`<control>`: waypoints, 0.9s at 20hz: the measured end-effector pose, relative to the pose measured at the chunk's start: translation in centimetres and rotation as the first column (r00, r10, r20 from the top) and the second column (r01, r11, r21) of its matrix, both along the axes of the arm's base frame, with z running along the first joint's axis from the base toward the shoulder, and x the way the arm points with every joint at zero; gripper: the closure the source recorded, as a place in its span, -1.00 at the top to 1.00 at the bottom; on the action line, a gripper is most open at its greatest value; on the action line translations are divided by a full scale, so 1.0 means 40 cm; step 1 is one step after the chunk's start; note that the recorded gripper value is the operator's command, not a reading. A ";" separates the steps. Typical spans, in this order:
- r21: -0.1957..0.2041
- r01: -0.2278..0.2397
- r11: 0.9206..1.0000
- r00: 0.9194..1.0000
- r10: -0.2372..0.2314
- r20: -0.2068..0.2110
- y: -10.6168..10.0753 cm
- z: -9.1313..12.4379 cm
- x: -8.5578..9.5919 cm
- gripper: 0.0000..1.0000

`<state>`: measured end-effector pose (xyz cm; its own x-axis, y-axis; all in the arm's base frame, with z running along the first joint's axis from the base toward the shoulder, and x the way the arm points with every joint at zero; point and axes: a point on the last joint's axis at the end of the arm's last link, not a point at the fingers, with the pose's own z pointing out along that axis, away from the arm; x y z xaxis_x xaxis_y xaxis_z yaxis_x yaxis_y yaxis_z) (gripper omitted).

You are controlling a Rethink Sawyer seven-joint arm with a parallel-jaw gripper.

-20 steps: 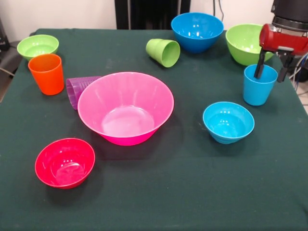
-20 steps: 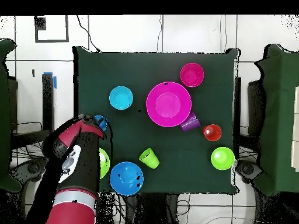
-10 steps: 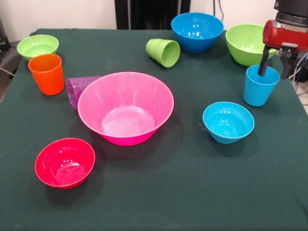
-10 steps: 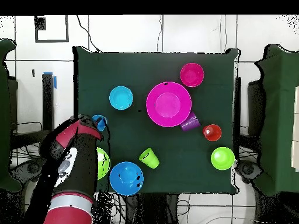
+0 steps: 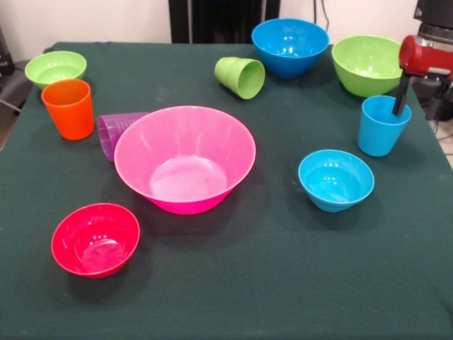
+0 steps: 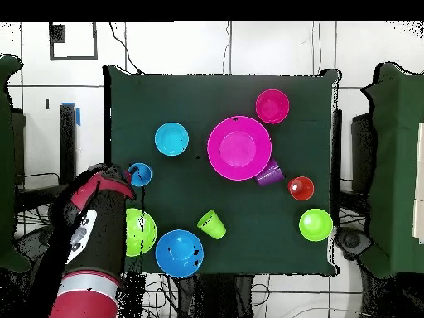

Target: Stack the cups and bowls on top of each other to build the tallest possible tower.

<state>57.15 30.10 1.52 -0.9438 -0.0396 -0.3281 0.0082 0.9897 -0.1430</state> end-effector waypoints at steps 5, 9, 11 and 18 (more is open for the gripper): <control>-0.009 -0.005 1.000 1.000 0.005 -0.005 -0.006 -0.032 -0.004 1.00; -0.022 0.001 1.000 1.000 -0.001 -0.004 -0.037 -0.049 -0.006 1.00; -0.023 0.002 1.000 1.000 -0.002 -0.002 -0.042 -0.051 -0.005 1.00; -0.023 -0.001 1.000 1.000 0.002 0.030 -0.070 -0.051 0.005 1.00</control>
